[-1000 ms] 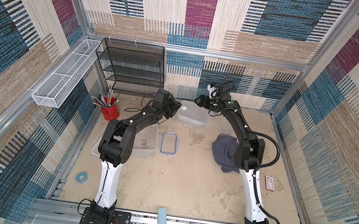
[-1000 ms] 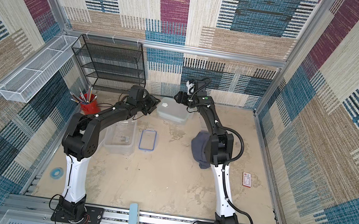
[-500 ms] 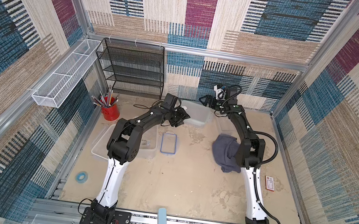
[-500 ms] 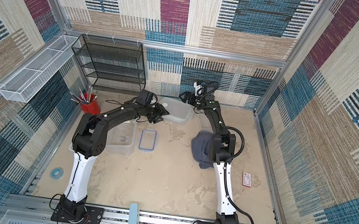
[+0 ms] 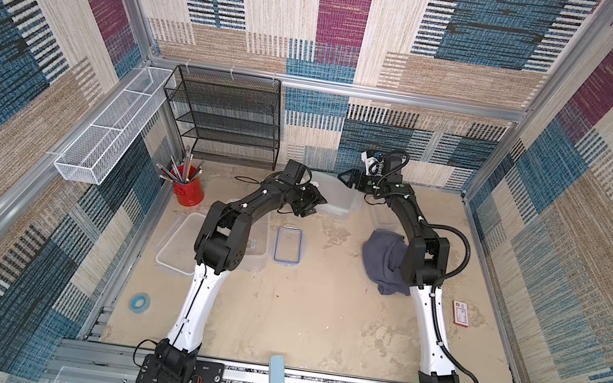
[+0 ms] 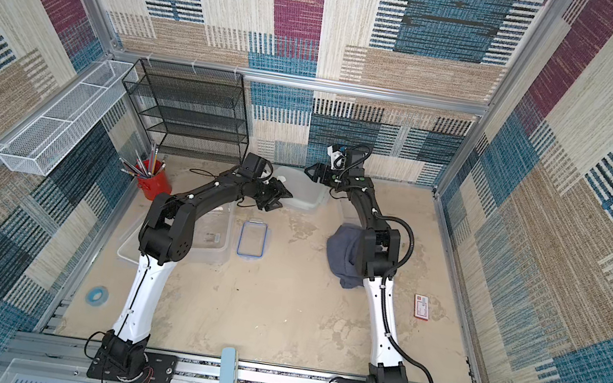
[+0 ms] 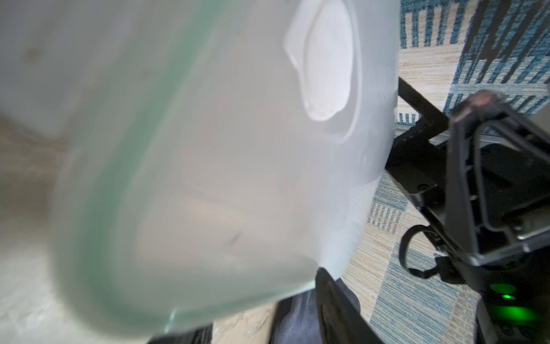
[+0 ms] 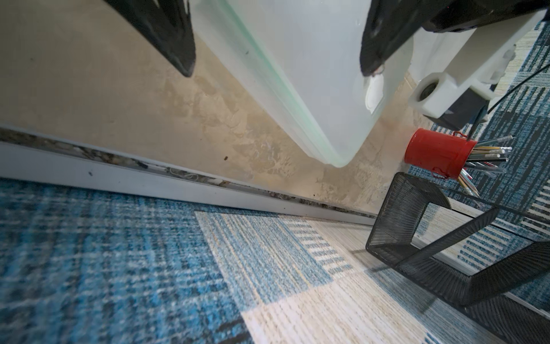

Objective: Wipe the insides of the lunch boxes
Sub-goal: Adjust the lunch box at the center of the board.

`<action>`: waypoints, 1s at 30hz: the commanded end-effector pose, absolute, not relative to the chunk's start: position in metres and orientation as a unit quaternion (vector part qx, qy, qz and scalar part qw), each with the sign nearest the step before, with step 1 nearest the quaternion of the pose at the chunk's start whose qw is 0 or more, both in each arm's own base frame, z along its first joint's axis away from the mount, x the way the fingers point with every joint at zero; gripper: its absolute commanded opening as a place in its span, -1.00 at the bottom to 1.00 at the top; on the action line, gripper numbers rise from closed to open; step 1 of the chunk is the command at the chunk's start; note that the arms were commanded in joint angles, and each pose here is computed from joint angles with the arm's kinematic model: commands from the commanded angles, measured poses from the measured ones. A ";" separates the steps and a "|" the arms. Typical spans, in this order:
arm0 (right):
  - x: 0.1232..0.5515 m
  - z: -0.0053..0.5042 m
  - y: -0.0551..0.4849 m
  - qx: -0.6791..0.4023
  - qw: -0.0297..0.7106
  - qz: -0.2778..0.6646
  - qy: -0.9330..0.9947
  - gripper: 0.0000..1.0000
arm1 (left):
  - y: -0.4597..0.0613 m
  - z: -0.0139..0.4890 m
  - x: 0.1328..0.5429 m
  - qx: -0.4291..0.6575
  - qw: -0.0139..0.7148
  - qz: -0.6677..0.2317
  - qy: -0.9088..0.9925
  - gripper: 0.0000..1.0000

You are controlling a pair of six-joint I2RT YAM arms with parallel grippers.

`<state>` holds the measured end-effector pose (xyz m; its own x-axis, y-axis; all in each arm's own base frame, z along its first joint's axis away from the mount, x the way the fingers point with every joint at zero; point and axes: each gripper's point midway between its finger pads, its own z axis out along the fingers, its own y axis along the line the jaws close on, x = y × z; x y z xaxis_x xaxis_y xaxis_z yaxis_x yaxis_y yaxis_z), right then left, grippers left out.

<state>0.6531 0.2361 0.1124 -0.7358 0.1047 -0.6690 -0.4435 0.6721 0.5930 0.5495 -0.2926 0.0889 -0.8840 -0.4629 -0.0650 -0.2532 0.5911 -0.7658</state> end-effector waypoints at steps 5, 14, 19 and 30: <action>0.622 0.119 0.250 -0.130 0.311 0.389 0.858 0.69 | -0.269 0.085 0.561 -0.191 0.135 -0.374 0.897 0.08; 0.576 0.120 0.276 -0.159 0.270 0.378 0.871 0.67 | -0.248 0.086 0.579 -0.191 0.146 -0.357 0.903 0.08; 0.557 0.119 0.273 -0.143 0.268 0.374 0.876 0.77 | -0.245 0.083 0.587 -0.182 0.153 -0.342 0.909 0.08; 0.563 0.114 0.258 -0.055 0.284 0.362 0.886 0.88 | -0.228 0.089 0.571 -0.191 0.161 -0.306 0.919 0.13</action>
<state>0.5528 0.2572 0.0965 -0.8584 0.0272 -0.5122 -0.3248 0.7441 0.5838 0.5793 -0.2381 0.0912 -0.8756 -0.4551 -0.1622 -0.2380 0.6984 -0.6749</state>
